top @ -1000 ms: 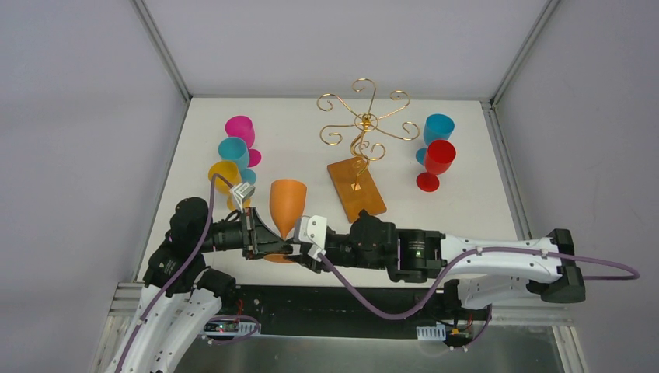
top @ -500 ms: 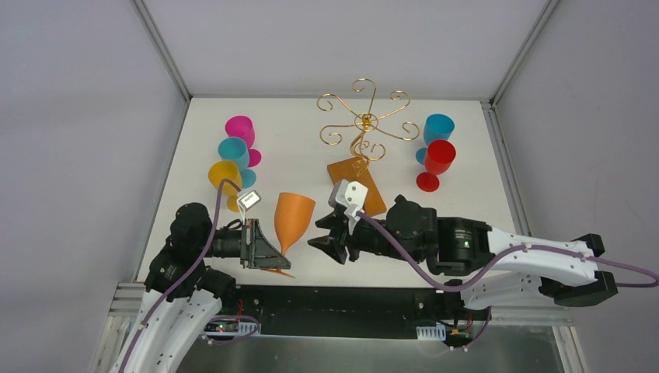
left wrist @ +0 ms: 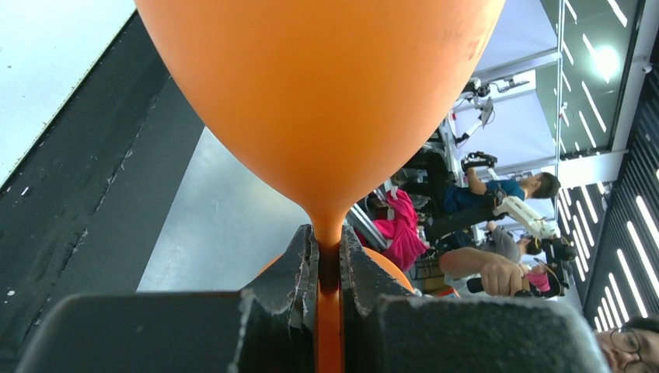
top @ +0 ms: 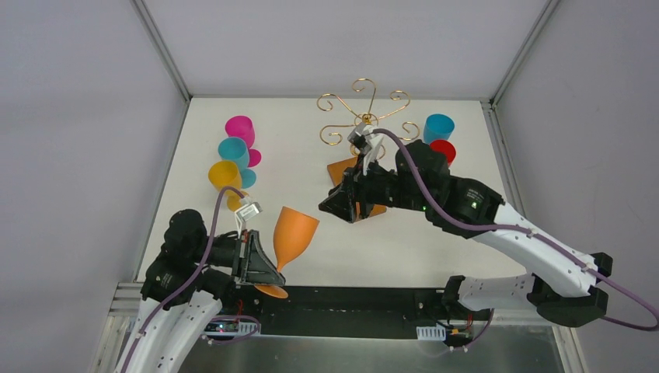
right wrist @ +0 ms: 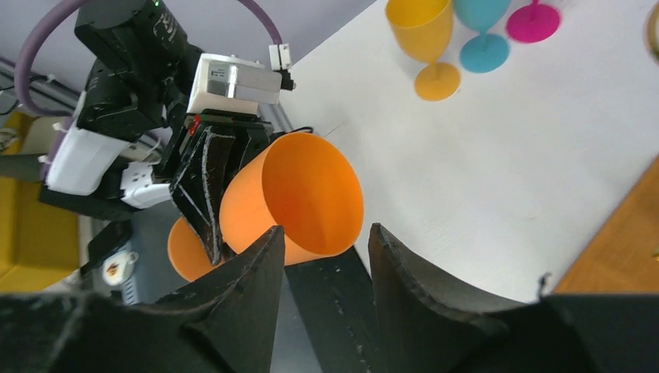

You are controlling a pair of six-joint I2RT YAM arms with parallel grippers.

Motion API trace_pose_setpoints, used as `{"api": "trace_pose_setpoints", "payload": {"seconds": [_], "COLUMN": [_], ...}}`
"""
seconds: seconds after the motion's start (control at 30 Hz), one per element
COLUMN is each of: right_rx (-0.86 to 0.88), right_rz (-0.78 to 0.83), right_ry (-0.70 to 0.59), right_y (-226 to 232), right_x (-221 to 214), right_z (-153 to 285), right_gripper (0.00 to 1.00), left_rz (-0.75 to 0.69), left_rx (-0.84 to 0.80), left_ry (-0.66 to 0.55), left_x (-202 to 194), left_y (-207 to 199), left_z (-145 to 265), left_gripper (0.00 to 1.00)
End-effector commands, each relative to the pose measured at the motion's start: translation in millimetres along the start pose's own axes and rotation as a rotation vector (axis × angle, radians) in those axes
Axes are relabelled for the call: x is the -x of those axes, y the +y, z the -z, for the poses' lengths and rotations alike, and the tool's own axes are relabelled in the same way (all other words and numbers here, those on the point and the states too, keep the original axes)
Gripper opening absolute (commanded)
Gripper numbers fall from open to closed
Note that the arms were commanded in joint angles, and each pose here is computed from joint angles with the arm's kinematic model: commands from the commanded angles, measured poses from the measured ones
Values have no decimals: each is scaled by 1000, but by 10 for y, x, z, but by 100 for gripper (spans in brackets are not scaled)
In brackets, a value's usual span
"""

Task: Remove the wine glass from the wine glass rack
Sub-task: Place the wine glass at the center of the board.

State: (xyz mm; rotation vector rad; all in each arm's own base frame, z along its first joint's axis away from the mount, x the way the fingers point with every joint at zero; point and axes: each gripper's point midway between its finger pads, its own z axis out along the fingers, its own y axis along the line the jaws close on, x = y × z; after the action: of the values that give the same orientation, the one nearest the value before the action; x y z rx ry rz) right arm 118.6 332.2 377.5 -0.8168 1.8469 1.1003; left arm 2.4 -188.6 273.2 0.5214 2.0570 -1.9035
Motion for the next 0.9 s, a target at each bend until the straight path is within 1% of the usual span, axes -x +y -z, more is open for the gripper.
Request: {"api": "trace_pose_setpoints", "payload": {"seconds": [0.0,0.2,0.43,0.57,0.67,0.87], "right_rx": [163,273,374,429,458,486], "right_rz": [-91,-125,-126,-114,-106,-143], "right_ry": [85,142,166,160,153,211], "right_y": [273,414,567,649,697,745], "right_x": [-47,-87,-71,-33,11,-17], "right_z": [33,-33,-76,-98,-111,-189], "right_gripper": [48,48,48,48,49,49], "left_rz": [-111,-128,-157,-159,-162,-170], "left_rx": [-57,-68,-86,-90,-92,-97], "left_ry": [37,53,65,68,70,75], "left_x": [-78,-113,-178,-199,-210,-225], "left_y": [-128,-149,-206,-206,-206,-219], "left_z": [30,32,56,60,62,66], "left_gripper": [0,0,0,0,0,0]}}
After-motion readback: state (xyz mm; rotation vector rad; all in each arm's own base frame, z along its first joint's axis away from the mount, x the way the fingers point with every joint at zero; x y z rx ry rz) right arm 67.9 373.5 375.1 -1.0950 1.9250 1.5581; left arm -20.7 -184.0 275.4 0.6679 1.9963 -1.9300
